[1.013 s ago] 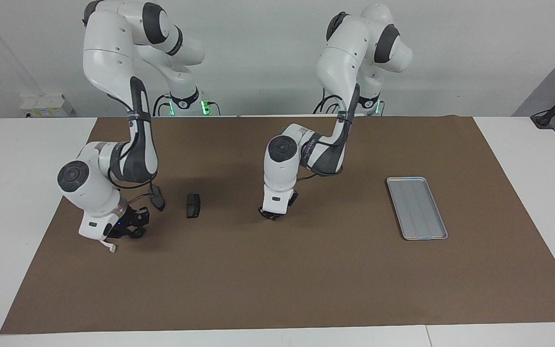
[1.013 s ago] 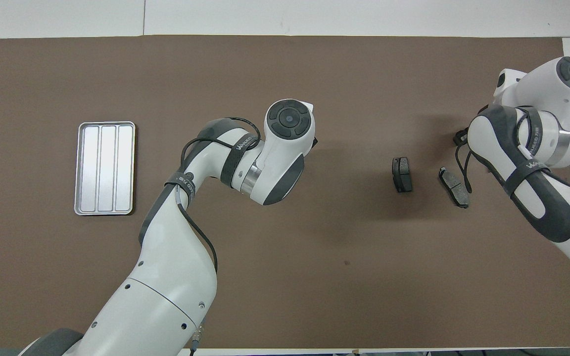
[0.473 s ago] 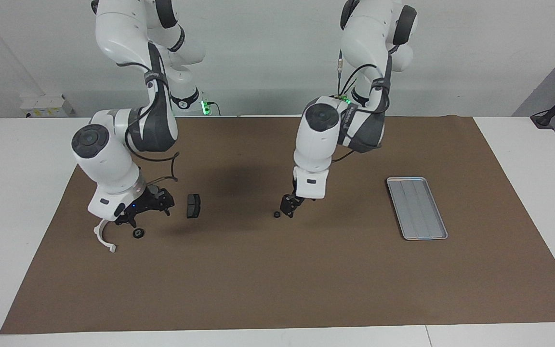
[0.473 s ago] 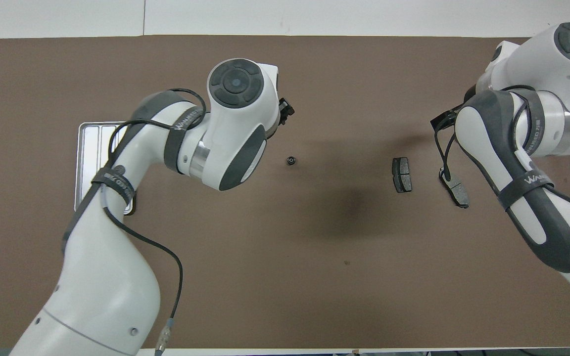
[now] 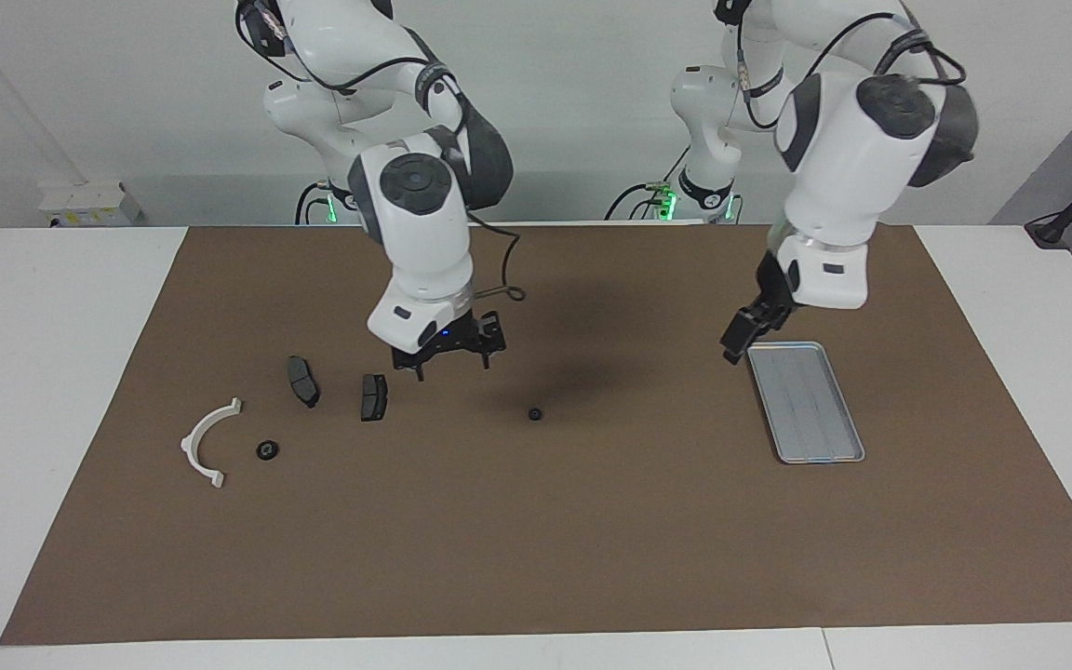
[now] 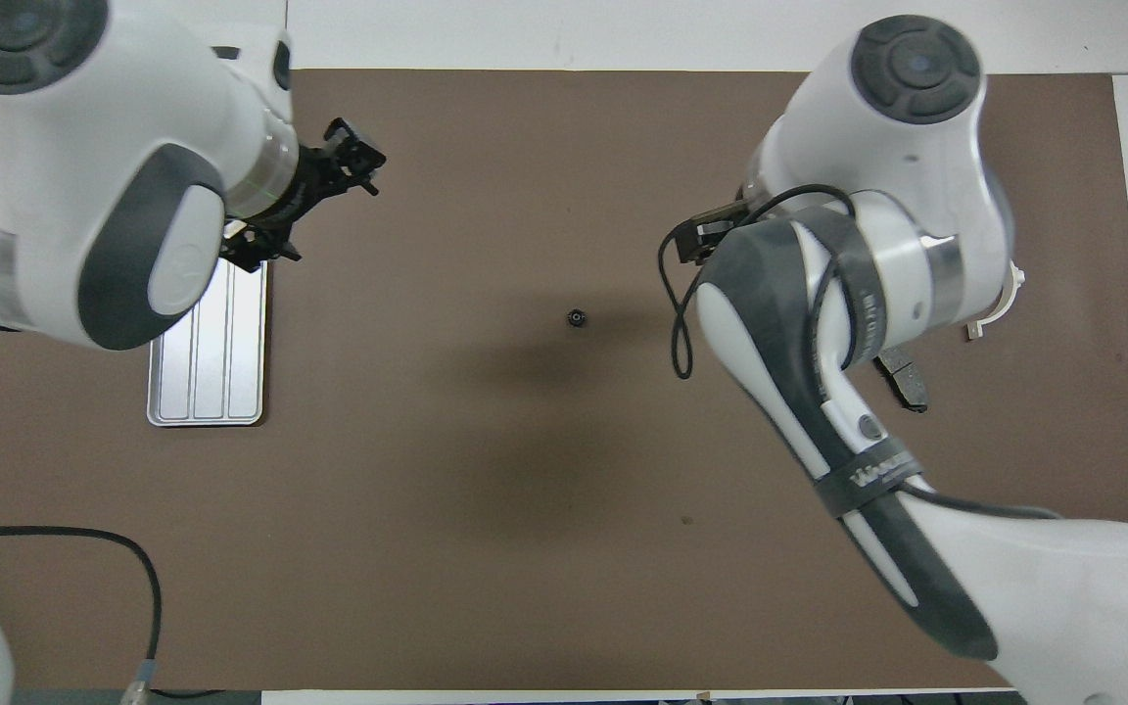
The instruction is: Place bearing gear from tray to pile
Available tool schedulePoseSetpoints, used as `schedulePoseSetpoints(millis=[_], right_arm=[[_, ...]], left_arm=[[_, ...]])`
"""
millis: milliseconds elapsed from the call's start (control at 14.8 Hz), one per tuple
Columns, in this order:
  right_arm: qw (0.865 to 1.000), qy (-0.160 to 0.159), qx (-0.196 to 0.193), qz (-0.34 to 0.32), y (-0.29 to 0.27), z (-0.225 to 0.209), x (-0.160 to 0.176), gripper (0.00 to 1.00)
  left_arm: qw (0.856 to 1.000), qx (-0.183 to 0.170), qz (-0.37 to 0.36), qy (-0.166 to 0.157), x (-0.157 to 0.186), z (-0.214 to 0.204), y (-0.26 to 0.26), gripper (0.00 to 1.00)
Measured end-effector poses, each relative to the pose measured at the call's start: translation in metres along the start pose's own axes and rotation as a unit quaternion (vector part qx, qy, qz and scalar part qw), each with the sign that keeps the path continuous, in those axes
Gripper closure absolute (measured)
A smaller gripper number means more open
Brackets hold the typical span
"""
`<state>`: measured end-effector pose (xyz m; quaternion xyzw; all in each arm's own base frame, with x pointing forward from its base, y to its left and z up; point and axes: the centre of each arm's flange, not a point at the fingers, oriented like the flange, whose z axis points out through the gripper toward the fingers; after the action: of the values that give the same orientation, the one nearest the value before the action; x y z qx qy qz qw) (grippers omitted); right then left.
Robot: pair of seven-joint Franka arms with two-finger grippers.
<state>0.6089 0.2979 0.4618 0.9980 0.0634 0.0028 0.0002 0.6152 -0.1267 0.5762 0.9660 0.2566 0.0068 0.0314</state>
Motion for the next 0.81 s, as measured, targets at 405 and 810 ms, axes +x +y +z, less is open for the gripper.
schedulePoseSetpoints(millis=[405,810], right_arm=[[1.0,0.021,0.009,0.0,-0.077,0.054,-0.005,0.0],[1.0,0.025,0.009,0.003,-0.087,0.124,0.009,0.0]], left_arm=[[0.998,-0.004,0.059,-0.005,0.027,-0.073,-0.144,0.0],[0.996,-0.002,0.088,-0.018,0.017,-0.069,-0.165,0.0]])
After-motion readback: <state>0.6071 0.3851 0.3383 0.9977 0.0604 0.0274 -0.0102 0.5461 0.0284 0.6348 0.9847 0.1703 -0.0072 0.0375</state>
